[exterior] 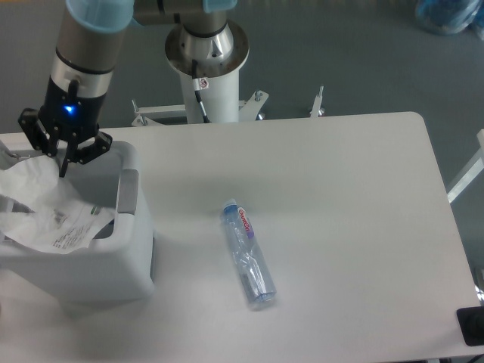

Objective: Place the trash in the trash can
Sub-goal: 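Lower the bag into the bin and open the gripper, then raise the gripper from the bin and move it over the water bottle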

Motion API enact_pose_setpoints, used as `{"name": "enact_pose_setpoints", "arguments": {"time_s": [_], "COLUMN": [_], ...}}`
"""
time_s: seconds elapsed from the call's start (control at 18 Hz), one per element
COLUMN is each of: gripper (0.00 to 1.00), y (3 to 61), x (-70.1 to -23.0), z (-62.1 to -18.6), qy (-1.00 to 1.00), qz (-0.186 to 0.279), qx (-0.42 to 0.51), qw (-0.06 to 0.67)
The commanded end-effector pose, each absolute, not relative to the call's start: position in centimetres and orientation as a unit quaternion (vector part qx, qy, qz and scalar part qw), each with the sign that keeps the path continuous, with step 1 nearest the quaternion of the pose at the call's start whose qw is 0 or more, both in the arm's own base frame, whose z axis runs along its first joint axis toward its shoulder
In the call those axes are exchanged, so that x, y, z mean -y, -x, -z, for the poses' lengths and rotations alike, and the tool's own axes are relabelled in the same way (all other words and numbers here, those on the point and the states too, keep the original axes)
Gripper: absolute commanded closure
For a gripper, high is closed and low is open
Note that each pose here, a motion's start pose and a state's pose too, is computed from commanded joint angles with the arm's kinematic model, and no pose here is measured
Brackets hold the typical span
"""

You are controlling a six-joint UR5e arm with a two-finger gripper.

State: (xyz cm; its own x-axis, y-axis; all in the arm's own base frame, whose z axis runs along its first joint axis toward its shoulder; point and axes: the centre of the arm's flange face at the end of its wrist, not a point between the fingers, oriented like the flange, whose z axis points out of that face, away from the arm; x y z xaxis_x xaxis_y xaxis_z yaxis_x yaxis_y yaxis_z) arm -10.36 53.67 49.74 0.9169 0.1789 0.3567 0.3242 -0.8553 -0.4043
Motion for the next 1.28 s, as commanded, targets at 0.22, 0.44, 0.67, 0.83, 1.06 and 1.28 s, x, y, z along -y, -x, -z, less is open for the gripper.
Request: {"name": "enact_pose_setpoints", "arguments": {"time_s": [0.22,0.44,0.67,0.83,1.06,1.28], "gripper": [0.01,0.0,0.0,0.0,0.0,0.0], "y": [10.7,13.1,23.1,27.2,34.0,38.1], "x": [-52.9,-50.5,-45.7,-44.9,-46.1,-47.7], "z": [-50.0,-52.8,-53.6,-51.3,-45.0,-40.1], "qy": [0.95,0.941,0.916,0.908,0.911,0.917], "qz": [0.153,0.133,0.098,0.095,0.046,0.008], "qx": [0.138,0.161,0.261,0.296,0.336,0.354], "qw": [0.237,0.267,0.289,0.279,0.236,0.185]}}
